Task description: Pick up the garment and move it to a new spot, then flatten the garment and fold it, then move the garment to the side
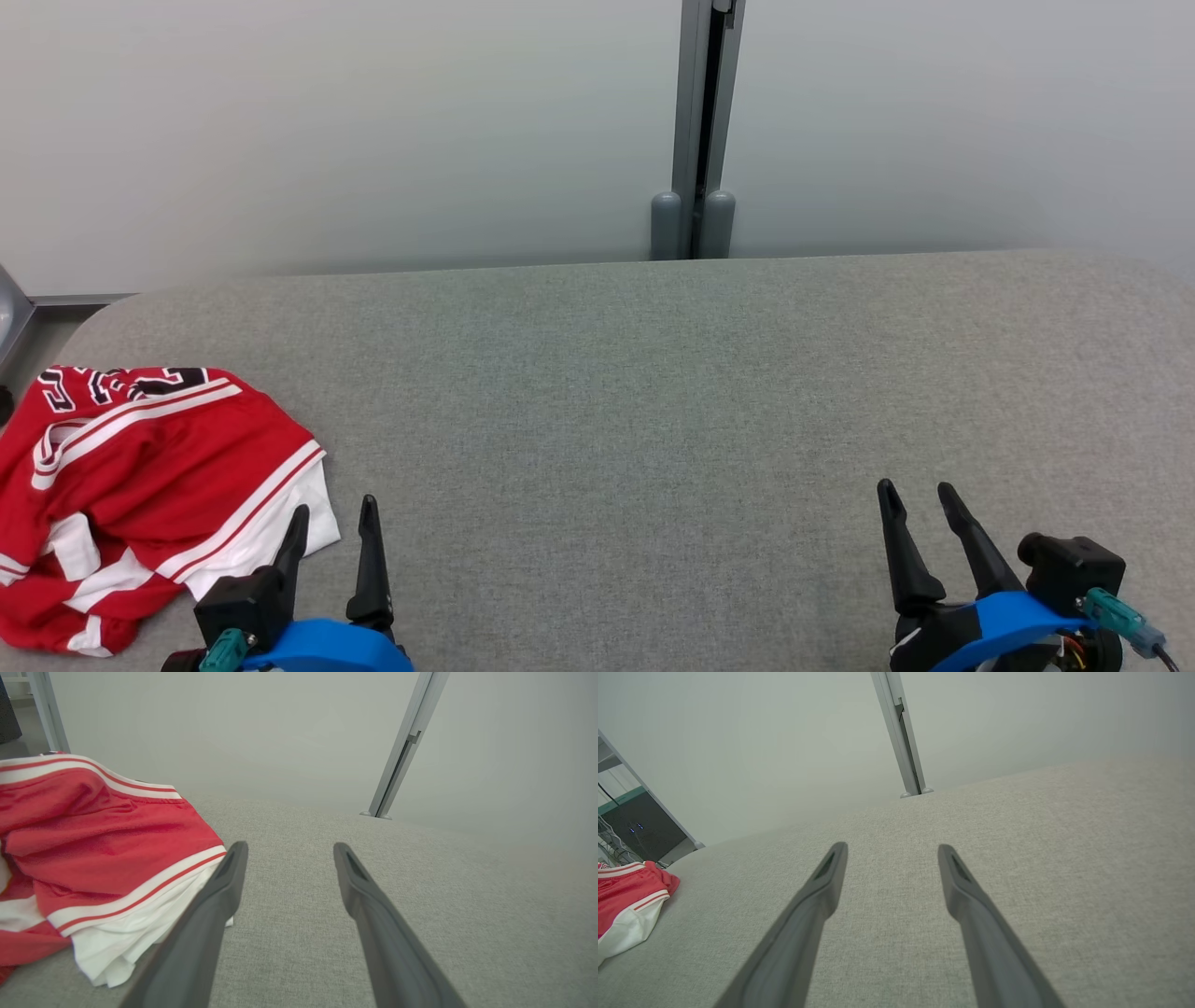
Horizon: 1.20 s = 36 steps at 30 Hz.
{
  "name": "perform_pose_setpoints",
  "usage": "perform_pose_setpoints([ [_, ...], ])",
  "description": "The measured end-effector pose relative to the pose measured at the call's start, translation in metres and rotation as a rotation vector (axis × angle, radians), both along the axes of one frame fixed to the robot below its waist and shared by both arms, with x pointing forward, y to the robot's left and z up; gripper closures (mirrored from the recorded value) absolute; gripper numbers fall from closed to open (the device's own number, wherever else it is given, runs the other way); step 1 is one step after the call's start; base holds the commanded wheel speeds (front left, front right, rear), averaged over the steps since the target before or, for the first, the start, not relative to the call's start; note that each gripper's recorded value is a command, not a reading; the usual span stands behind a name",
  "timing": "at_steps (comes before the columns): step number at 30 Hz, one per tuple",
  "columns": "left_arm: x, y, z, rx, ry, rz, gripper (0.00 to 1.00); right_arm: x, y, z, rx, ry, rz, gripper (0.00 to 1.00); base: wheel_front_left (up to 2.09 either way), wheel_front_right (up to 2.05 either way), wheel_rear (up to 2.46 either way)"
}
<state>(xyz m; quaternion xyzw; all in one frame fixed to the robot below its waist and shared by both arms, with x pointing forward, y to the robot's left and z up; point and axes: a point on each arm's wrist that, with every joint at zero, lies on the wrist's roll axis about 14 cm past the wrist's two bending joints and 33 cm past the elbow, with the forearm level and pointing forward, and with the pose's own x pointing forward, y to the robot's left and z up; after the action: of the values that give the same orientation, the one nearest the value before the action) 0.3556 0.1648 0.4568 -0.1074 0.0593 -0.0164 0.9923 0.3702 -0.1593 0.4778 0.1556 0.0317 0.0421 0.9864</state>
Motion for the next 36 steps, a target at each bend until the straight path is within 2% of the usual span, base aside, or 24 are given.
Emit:
perform_pose_setpoints([
  [17,-0.0016,-0.0038,-0.0012,0.098,-0.018,-0.028,0.0,-0.0008,0.0028,0.004,-0.111,-0.037,0.023,0.0,0.0,0.0,0.0],
  [28,-0.0014,-0.007,0.0035,0.124,-0.047,-0.04,0.0,-0.0025,0.0046,0.0049,-0.172,-0.054,0.037,0.0,0.0,0.0,0.0],
  [36,-0.001,-0.0064,0.0034,0.126,-0.046,-0.036,0.0,-0.0027,0.0035,0.005,-0.174,-0.057,0.034,0.0,0.0,0.0,0.0],
])
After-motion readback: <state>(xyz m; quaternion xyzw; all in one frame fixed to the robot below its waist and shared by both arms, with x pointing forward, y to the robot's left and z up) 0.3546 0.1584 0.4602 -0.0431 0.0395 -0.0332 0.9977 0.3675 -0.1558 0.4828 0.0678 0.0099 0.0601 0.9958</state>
